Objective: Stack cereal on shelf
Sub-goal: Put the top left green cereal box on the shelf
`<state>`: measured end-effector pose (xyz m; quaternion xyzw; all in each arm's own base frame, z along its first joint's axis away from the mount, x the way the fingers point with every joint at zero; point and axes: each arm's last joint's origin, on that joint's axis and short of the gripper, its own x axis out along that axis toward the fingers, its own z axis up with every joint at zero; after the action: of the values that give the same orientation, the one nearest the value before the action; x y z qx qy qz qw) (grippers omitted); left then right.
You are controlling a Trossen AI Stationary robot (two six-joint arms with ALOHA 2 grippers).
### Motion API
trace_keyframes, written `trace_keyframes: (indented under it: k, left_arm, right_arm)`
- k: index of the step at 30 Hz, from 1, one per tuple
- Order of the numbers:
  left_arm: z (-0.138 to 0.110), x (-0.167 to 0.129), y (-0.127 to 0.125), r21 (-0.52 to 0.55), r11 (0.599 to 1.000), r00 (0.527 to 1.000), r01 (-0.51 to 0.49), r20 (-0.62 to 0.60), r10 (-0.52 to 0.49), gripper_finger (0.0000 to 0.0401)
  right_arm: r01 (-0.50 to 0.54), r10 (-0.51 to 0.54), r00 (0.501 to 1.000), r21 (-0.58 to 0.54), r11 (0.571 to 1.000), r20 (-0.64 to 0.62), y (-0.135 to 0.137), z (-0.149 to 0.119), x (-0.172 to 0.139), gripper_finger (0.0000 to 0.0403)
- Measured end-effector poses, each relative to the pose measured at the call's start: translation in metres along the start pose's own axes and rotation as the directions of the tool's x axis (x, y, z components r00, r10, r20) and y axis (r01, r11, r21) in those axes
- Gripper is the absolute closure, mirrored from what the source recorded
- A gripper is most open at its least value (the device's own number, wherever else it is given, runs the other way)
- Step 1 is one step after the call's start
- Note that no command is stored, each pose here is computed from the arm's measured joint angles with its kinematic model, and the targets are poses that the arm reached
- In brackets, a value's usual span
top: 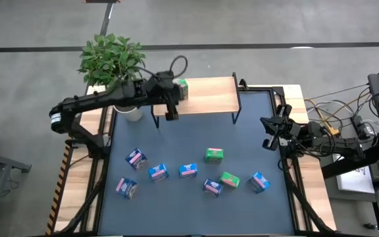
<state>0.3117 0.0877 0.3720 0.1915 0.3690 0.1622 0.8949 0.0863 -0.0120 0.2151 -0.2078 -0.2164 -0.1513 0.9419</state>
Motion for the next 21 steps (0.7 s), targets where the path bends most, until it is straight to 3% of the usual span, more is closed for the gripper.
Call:
trace_keyframes:
  k: [4,9,14,21]
  left_arm:
    - [-0.004,0.014,-0.020,-0.015,0.999,0.999,0.035,-0.037,-0.036,0.0401]
    - [-0.017,0.039,-0.030,-0.003,0.995,0.985,-0.102,-0.137,0.101,0.0401]
    - [-0.025,0.056,-0.029,0.042,0.965,0.936,-0.259,-0.236,0.262,0.0401]
    - [-0.031,0.060,-0.026,0.078,0.959,0.914,-0.274,-0.289,0.284,0.0401]
  right_arm:
    - [0.000,0.000,1.000,-0.001,1.000,0.000,0.000,0.000,0.000,0.0394]
    - [0.000,0.000,1.000,-0.002,1.000,0.000,0.000,0.000,0.000,0.0394]
    - [0.000,0.000,1.000,-0.003,1.000,0.000,0.000,0.000,0.000,0.0394]
    - [0.000,0.000,1.000,-0.004,1.000,0.000,0.000,0.000,0.000,0.0394]
